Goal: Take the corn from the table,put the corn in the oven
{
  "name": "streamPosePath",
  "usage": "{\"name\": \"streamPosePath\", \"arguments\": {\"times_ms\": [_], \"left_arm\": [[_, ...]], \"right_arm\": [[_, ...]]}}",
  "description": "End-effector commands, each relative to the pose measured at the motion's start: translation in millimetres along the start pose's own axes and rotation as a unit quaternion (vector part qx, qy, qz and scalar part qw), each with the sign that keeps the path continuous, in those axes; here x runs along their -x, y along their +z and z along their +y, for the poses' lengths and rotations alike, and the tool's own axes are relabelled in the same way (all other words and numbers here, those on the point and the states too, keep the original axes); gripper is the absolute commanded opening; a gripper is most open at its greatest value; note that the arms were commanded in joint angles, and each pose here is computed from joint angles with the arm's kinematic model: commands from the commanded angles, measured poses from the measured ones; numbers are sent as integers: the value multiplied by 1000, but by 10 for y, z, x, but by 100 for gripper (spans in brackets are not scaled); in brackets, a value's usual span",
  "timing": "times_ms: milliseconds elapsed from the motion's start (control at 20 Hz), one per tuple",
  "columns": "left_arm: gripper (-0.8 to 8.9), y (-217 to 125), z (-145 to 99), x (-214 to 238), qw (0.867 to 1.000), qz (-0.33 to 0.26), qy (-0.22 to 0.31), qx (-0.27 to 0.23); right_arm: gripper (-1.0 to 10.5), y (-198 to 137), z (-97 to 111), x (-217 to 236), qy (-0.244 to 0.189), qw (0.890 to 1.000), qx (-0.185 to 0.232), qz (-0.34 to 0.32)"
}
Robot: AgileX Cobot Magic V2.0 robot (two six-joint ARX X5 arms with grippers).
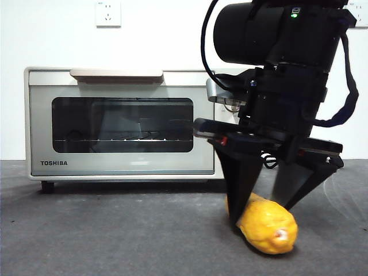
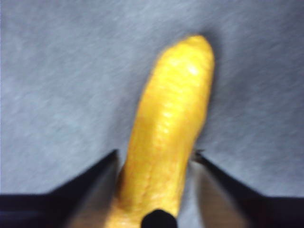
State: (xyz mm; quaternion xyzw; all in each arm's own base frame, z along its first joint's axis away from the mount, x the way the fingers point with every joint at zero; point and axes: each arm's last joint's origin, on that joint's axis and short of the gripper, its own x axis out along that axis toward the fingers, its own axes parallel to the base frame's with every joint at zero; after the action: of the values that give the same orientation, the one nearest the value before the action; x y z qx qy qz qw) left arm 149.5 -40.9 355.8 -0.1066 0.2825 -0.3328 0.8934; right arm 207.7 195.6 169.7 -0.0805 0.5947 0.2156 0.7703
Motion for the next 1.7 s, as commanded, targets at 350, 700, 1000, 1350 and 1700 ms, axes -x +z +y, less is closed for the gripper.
{"name": "streamPosePath", "arguments": {"times_ms": [350,700,1000,1350,1700], "left_arm": [[-5,171,145,-260,999,-23,-4,-23],[-5,319,320,-559,999,-48,-8,-25],[-5,320,440,-772,999,-31,-8,-16],[-6,284,463,-1079,999,-13,36,-24],[-5,216,516,-1357,998,12,49,-34]], "right_arm": [[-12,202,438,594,60,995,67,-38],[-11,179,761,1476,92,977,119,-153],[-11,7,687,2037,116,958,119,-233],[-11,-174,560,2357,137,943,114,-281],[-11,-242,514,2444,141,939,114,-292]]}}
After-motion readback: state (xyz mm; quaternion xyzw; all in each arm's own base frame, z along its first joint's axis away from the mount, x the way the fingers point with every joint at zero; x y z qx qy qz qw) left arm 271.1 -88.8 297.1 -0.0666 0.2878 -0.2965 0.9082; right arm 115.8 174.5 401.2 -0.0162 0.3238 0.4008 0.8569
